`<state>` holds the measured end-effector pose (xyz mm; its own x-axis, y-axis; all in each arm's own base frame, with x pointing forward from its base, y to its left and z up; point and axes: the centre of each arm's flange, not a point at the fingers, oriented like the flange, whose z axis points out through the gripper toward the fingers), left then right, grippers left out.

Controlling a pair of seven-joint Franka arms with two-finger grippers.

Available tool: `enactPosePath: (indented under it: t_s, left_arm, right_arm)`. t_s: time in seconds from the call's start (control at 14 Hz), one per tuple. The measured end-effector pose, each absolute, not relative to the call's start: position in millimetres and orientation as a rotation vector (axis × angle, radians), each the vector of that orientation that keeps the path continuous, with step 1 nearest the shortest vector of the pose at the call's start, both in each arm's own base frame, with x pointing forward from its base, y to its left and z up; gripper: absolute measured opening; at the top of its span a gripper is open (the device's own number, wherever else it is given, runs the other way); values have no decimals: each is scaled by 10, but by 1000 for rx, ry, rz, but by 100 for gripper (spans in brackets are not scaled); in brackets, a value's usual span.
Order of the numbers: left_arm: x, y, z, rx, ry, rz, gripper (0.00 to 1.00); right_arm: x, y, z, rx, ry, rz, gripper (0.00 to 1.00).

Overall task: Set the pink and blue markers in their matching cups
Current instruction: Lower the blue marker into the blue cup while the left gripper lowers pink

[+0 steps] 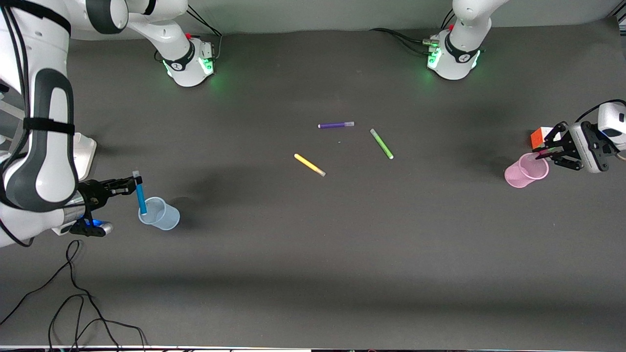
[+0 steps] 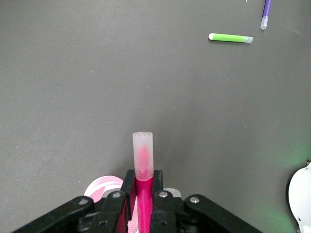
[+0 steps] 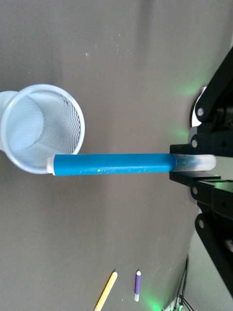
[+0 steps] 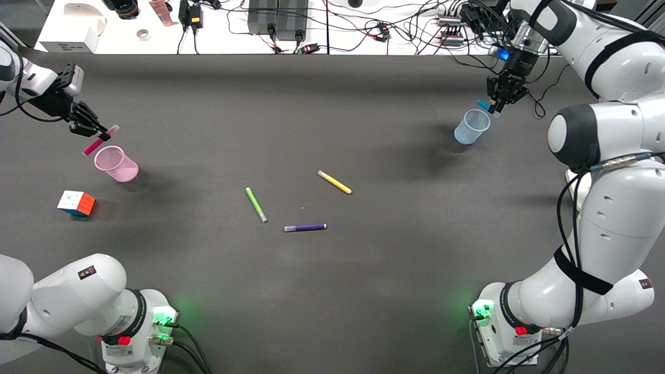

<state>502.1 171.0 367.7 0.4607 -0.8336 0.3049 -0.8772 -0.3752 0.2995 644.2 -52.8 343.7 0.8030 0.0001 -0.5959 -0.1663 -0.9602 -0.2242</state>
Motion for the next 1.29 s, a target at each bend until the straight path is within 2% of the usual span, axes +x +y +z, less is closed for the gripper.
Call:
enactPosePath:
  t_s: [0.64,1.29]
  left_arm:
    - [5091,1616,3519,2201,-1462,244,17]
    - [4989,2103,2876,2014,-1568,423,17]
  right_arm:
    - [6525,-674,2900,-2669,175,982,18]
    - [6500,-779,2573,-2633,195,1040,18]
